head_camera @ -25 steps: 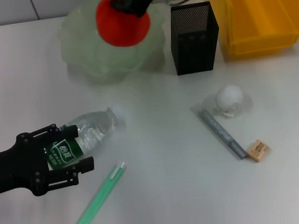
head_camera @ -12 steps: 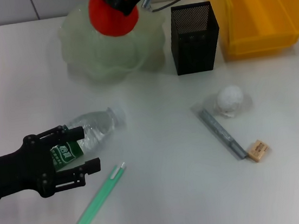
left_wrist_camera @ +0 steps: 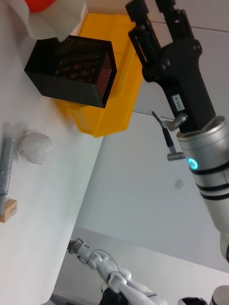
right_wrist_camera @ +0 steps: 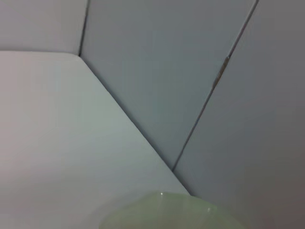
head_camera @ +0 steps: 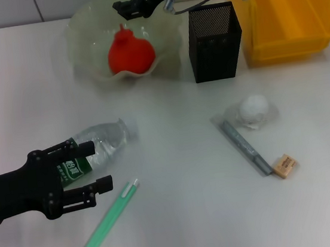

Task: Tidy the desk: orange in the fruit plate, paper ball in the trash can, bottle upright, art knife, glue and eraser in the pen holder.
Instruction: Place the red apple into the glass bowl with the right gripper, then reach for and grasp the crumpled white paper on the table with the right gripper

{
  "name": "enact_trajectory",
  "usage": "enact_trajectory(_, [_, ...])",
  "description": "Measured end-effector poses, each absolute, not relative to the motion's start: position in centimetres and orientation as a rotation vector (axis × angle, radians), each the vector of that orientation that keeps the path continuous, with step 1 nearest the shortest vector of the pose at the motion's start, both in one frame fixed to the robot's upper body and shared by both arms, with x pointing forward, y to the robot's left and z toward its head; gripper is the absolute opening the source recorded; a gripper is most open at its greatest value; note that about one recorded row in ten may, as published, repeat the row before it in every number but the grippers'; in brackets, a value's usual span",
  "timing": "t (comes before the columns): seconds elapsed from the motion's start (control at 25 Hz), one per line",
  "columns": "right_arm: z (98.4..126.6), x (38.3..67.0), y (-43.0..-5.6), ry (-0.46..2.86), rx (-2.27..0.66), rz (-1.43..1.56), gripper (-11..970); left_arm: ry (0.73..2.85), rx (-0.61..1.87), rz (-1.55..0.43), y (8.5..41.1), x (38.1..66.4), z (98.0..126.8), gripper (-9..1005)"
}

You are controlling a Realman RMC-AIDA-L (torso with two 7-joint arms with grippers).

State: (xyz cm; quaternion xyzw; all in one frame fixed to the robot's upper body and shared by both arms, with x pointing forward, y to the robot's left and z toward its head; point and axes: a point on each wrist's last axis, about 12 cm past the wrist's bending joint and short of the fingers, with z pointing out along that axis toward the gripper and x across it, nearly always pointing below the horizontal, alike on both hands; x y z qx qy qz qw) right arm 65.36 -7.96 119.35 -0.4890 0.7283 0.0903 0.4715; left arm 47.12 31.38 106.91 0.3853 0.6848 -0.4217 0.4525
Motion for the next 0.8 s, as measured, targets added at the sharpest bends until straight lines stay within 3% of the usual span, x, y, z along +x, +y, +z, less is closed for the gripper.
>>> enact_trajectory(0.12, [120.1,64.5,-8.6,1.781,-1.204,0.251,611,1.690,0.953,-1.045,31.4,47.1,106.9,799])
enact_trajectory(0.36, [122.2,62.1,-11.0,1.935,-1.249,0.374,776,1.688,0.956,-1.047,31.4,47.1,107.0,799])
enact_trajectory(0.8, [121.1,60.7,-14.5,2.443,-1.328,0.082,745,1.687,0.959,-1.041,31.3,47.3,107.0,798])
